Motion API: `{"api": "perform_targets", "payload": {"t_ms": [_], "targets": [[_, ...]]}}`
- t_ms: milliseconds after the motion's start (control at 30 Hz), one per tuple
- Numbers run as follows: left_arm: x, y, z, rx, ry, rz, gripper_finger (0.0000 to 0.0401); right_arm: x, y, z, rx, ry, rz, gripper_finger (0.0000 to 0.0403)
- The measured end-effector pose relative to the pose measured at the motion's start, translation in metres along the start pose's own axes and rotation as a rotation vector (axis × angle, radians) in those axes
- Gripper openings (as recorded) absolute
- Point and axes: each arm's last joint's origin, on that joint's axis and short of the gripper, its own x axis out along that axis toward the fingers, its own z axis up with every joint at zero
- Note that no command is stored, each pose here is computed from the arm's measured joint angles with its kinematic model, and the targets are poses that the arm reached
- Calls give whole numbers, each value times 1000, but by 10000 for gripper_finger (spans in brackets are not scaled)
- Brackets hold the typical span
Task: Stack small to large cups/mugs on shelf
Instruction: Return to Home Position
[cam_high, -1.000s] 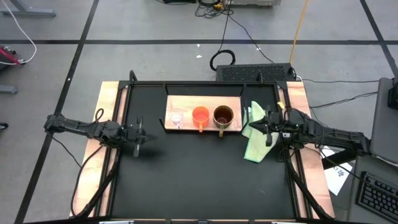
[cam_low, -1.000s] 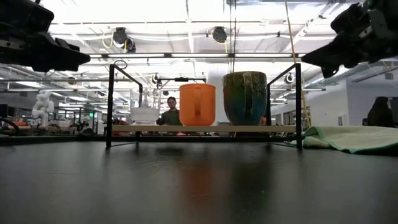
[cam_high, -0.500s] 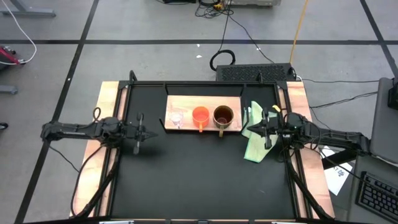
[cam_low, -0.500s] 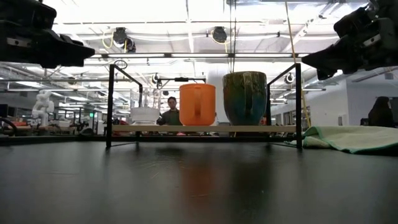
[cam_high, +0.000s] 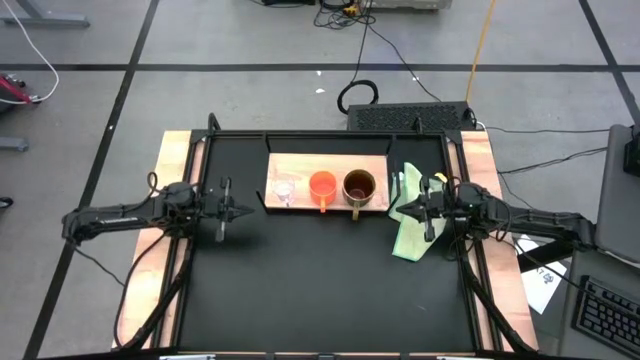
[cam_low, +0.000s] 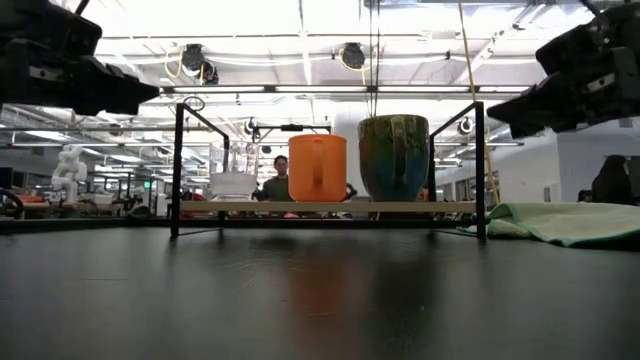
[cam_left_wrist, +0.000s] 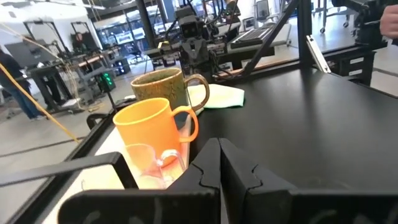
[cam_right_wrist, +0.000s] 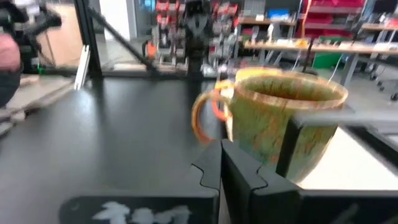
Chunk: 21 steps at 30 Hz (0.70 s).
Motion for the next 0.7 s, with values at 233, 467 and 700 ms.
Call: {"api": "perform_targets", "payload": {"t_ms": [233,467,700], "targets": [[0,1,-2,-30,17,-4,0,0,-2,3,0,-45,-16,0],[0,0,-3,-33,21,-28,0,0,-2,3,-2,-51,-16,0],[-1,0,-4,-35,29,-30,0,0,-2,3,-1,-48,-15,0]]}}
